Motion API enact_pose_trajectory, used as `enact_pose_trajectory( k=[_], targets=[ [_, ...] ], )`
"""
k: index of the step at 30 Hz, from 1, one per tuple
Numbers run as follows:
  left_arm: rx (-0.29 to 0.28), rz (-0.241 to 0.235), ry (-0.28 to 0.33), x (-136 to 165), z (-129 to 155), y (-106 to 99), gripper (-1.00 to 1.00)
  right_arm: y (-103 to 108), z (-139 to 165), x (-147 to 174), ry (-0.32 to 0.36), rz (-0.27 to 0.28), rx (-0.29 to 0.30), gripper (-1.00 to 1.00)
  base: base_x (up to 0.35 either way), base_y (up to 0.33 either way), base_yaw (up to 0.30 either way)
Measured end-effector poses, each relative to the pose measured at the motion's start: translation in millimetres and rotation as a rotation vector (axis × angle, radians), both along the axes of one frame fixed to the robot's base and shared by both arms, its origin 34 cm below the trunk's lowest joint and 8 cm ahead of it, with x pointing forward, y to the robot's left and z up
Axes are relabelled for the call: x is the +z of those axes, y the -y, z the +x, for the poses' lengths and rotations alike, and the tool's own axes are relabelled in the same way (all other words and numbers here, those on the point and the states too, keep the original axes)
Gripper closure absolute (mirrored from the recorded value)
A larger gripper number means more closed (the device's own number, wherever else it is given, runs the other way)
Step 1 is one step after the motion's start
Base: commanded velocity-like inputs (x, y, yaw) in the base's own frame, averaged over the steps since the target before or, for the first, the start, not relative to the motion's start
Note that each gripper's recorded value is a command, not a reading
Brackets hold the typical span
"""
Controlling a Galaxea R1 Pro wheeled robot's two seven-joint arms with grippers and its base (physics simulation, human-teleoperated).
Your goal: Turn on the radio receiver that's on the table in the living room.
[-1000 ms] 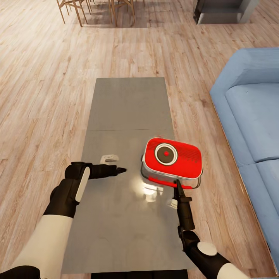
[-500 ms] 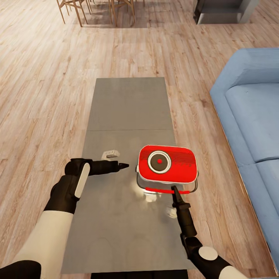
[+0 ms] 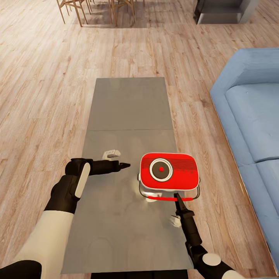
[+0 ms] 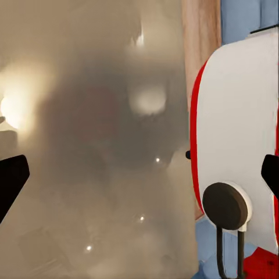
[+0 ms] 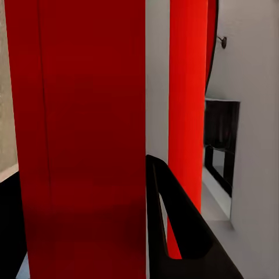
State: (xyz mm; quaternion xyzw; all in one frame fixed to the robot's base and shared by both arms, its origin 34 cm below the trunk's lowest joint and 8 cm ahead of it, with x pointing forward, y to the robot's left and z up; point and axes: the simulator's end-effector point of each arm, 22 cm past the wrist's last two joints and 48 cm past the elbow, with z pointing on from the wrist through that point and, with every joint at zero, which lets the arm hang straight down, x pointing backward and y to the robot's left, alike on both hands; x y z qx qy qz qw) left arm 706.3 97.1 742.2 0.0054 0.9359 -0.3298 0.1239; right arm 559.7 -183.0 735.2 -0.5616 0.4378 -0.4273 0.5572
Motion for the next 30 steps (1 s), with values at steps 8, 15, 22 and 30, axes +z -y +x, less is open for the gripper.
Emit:
enact_pose_trajectory(
  k=[8,15,22,30],
  targets=[
    [-0.017,-0.069,0.008,11,-1,12,-1.0,-3,-1,0,0.0,0.002,0.0,1.0,0.0,0.0,0.0],
    [-0.021,-0.086,0.005,12,-2,16,-1.0,-3,0,-1,-0.003,0.0,-0.007,1.0,0.0,0.0,0.0],
    [-0.025,-0.093,-0.001,11,-5,23,-1.0,-13,0,0,-0.005,0.016,-0.019,1.0,0.0,0.0,0.0],
    [-0.025,-0.09,-0.012,8,-7,23,-1.0,-14,0,0,-0.006,0.006,-0.022,1.0,0.0,0.0,0.0]
  ],
)
